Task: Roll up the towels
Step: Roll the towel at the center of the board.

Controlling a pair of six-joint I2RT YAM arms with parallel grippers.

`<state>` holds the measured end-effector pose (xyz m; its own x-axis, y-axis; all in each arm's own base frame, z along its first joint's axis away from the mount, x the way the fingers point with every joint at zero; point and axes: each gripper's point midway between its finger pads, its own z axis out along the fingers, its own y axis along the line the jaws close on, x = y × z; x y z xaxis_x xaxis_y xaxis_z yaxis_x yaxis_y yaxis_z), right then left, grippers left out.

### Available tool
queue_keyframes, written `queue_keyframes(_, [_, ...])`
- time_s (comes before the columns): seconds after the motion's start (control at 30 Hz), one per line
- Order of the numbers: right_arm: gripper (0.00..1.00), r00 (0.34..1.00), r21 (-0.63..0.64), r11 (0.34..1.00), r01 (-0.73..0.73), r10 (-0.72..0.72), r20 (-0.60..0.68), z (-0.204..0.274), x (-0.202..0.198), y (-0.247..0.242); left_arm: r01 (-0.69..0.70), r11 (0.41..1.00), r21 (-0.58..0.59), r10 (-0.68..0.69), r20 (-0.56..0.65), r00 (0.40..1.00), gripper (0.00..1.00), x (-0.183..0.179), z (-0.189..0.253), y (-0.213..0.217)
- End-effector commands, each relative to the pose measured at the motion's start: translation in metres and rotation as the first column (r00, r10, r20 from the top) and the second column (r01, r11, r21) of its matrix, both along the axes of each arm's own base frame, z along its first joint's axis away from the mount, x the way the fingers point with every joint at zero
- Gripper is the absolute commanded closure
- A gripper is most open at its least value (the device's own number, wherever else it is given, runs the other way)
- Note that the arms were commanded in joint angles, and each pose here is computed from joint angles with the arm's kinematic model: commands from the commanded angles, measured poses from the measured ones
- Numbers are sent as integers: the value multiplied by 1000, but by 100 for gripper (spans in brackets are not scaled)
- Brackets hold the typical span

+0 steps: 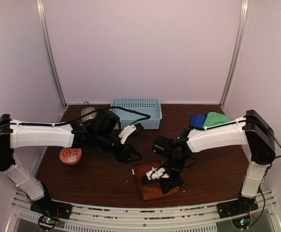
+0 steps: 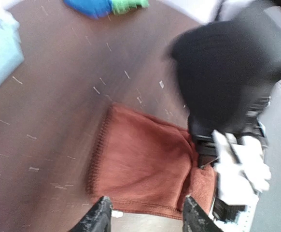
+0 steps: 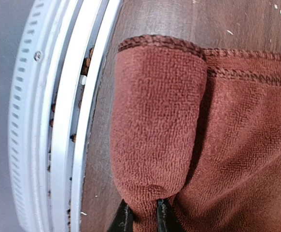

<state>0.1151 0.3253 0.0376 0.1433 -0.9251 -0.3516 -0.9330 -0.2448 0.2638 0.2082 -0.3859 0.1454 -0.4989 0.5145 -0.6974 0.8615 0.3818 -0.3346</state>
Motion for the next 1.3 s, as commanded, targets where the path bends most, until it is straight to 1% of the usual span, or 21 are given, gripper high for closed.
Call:
queue_keyframes(0.0, [98,972,-178,983,50,-89,-218,-16,-12,-21,4,977,-213,76,366,928,44,-9,92,17])
queue_keyframes(0.03, [99,962,-207,976,64,-115,-247,-19,-7,-21,38,964,-262,83,435,897,40,-19,108,22])
queue_keyframes(0.07, [99,949,-221,972,78,-140,-281,-19,-2,-19,86,953,-289,70,488,870,38,-31,119,24])
queue_keyframes(0.1, [99,933,-237,967,91,-166,-318,-22,2,-18,112,951,-289,58,522,851,38,-38,126,24])
queue_keyframes(0.13, [99,920,-246,964,102,-185,-346,-25,7,-16,128,957,-260,33,536,843,38,-43,127,22])
queue_keyframes(0.23, [99,887,-293,947,136,-248,-390,-36,20,-14,186,974,-131,-82,561,824,37,-60,110,2])
queue_keyframes(0.3, [99,878,-342,927,156,-289,-382,-48,25,-15,186,982,-26,-142,549,824,36,-68,83,-15])
queue_keyframes(0.33, [99,879,-360,915,181,-315,-357,-55,30,-14,195,980,42,-187,533,825,36,-74,68,-24])
queue_keyframes(0.4, [99,882,-386,894,228,-358,-306,-66,39,-12,215,961,172,-273,515,812,36,-84,37,-38])
queue_keyframes(0.47, [99,886,-402,885,236,-365,-286,-72,42,-13,234,932,278,-351,518,780,36,-93,12,-50])
queue_keyframes(0.6, [99,887,-401,883,243,-369,-276,-74,45,-12,264,870,416,-456,479,750,40,-98,-29,-60])
queue_keyframes(0.73, [99,885,-395,887,241,-368,-285,-71,46,-8,292,827,480,-517,447,730,41,-103,-59,-65])
queue_keyframes(0.87, [99,886,-392,888,241,-366,-284,-71,46,-8,288,792,538,-552,433,713,42,-104,-82,-67])
queue_keyframes(1.0, [98,886,-391,889,241,-365,-285,-72,45,-9,268,782,563,-551,422,720,46,-101,-97,-68])
queue_keyframes(1.17, [98,887,-389,888,244,-366,-281,-71,46,-9,268,779,566,-548,408,730,56,-102,-107,-73])
queue_keyframes(1.27, [98,888,-388,889,245,-366,-277,-71,47,-8,265,786,558,-537,405,740,56,-102,-107,-74])
